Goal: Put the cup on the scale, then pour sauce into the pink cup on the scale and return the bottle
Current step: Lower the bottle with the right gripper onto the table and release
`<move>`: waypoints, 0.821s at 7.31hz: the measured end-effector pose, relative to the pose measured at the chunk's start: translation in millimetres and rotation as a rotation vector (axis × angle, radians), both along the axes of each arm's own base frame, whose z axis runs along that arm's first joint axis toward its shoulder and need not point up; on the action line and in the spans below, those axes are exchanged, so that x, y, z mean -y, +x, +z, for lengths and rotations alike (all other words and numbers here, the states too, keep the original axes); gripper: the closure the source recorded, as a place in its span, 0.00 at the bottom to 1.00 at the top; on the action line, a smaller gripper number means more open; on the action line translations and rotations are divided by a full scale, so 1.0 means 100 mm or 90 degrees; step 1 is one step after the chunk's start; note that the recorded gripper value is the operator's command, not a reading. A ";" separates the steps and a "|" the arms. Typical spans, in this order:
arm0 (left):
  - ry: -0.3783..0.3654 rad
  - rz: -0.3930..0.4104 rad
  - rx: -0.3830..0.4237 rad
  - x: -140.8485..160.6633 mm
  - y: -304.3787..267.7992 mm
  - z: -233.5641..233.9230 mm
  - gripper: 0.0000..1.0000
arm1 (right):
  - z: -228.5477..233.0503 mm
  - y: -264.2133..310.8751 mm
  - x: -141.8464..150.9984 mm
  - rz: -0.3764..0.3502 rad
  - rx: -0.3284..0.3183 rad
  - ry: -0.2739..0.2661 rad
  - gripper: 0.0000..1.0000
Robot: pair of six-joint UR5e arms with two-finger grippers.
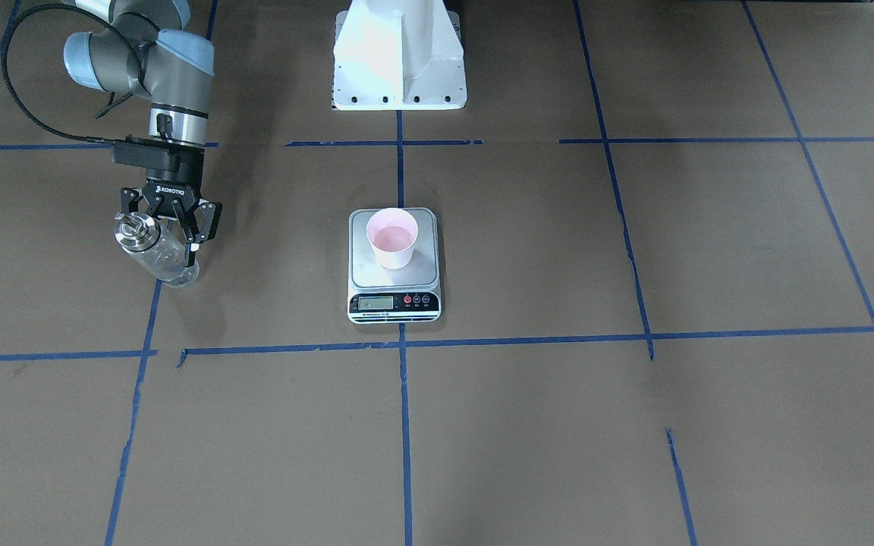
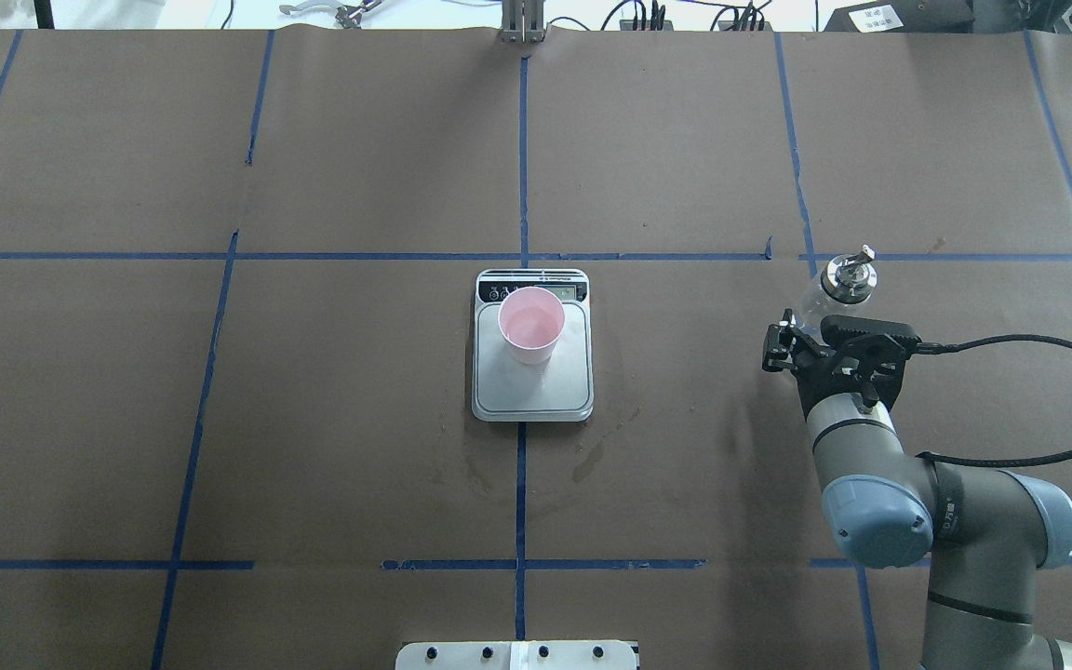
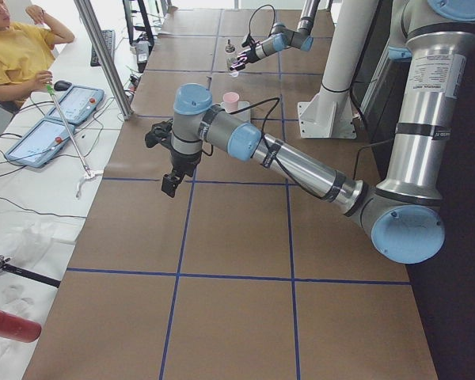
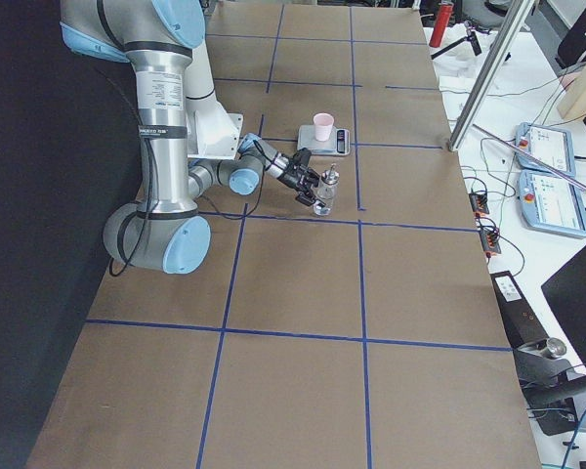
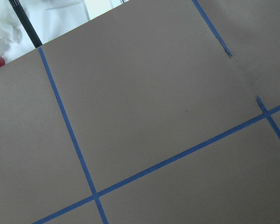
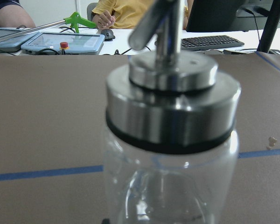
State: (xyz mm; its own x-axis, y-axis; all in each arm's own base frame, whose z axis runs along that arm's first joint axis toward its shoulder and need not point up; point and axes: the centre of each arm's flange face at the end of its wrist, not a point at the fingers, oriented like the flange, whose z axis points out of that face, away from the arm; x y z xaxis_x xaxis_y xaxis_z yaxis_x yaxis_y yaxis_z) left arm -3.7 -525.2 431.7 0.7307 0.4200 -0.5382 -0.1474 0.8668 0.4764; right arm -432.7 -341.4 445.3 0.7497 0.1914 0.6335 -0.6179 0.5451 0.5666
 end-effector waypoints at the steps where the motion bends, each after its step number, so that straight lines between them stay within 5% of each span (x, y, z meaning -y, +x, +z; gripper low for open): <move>1: 0.000 0.000 0.000 0.00 0.00 0.00 0.00 | 0.02 0.00 0.00 0.000 -0.002 -0.001 1.00; 3: 0.001 0.000 0.000 -0.01 0.00 -0.01 0.00 | 0.06 0.01 -0.01 -0.001 -0.008 -0.003 1.00; 5: 0.002 0.000 0.000 -0.01 0.00 -0.02 0.00 | 0.08 0.02 -0.01 -0.001 -0.009 -0.003 0.81; 6: 0.002 0.000 0.000 -0.02 0.00 -0.02 0.00 | 0.08 0.02 -0.01 -0.001 -0.010 -0.004 0.81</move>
State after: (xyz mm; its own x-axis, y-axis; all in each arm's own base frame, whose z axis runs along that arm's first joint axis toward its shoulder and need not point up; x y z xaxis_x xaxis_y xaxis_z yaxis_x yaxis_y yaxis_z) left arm -3.9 -523.5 430.1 0.7305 0.4219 -0.5370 -0.1471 0.8651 0.4796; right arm -430.8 -340.7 453.5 0.7599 0.1942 0.6203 -0.6082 0.5491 0.5732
